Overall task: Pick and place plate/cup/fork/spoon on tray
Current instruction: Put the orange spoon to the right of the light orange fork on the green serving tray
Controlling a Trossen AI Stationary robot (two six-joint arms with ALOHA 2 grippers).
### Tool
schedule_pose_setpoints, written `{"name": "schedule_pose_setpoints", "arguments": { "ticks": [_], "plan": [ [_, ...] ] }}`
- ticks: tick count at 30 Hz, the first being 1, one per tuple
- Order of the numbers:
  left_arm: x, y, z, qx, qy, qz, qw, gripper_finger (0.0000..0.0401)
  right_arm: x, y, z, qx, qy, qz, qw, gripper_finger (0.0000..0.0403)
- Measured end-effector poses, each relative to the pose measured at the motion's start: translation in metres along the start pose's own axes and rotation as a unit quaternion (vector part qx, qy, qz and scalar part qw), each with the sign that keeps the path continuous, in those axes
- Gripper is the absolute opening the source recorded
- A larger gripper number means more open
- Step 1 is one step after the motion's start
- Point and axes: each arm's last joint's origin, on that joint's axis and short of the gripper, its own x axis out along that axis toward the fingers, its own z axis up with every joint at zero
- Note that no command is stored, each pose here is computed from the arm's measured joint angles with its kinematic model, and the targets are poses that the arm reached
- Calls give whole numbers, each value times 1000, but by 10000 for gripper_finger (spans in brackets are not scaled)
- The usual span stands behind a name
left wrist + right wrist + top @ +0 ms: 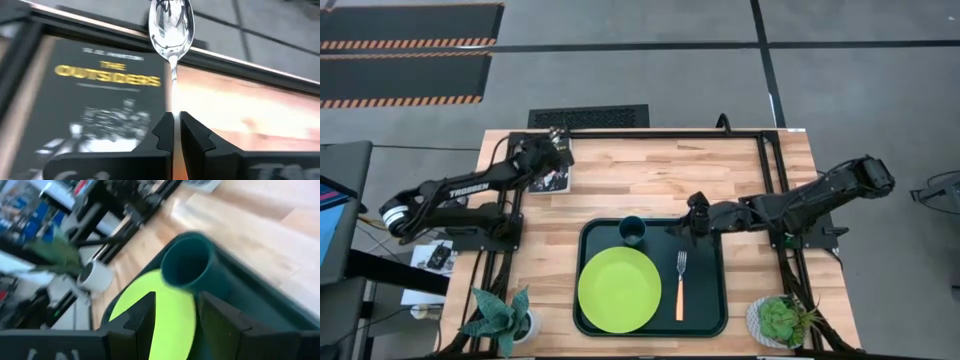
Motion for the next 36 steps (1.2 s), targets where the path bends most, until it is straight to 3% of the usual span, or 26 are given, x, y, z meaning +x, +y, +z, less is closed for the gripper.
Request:
{"name": "schedule_pose_setpoints", "arguments": {
  "ticks": [8, 14, 19, 28, 36],
  "plan": [
    [-24, -26, -11, 11, 14, -132, 991, 1, 6, -19, 26, 28, -69, -47, 996, 175],
    [-43, -48, -25, 27, 14, -232, 972, 1, 20, -30, 51, 39, -143, -28, 989, 175],
    [-60, -62, -35, 39, 15, -303, 952, 1, 35, -42, 60, 48, -165, -17, 985, 175],
    [-77, -68, -52, 63, 36, -342, 937, 1, 63, -48, 72, 32, -182, 20, 982, 180],
    [-87, -70, -63, 77, 52, -362, 928, 1, 89, -46, 101, 6, -190, 17, 982, 232]
  ]
}}
